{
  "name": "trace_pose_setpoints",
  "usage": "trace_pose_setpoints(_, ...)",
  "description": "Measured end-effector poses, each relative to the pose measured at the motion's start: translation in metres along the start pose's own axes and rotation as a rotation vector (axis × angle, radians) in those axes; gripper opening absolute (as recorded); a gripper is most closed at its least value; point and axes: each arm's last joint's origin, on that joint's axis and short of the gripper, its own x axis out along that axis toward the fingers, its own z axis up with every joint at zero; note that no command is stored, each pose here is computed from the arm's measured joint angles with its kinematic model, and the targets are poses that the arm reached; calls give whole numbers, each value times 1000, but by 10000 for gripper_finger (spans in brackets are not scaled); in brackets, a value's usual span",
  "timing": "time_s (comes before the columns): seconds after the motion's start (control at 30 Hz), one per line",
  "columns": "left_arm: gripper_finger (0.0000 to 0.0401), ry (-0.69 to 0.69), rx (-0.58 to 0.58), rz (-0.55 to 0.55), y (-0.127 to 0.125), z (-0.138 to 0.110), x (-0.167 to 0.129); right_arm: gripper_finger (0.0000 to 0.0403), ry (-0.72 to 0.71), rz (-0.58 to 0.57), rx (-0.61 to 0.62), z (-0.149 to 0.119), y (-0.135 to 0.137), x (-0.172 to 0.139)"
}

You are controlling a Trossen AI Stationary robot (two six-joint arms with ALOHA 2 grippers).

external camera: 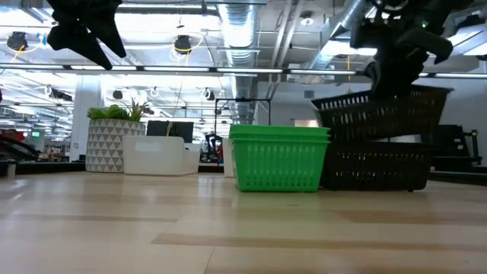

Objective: Stack baskets by color
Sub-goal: Stack the left black bin on top of the right black bins

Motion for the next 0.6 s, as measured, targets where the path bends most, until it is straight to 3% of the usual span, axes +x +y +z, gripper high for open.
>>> trace_pose_setpoints(0.3,254,-3,-1,2,0,0,0,19,-3,69,-47,-2,-15,9)
trace_pose_setpoints(0.6,254,-6,19,4,0,0,0,12,-36,65,-18,2,-24,11)
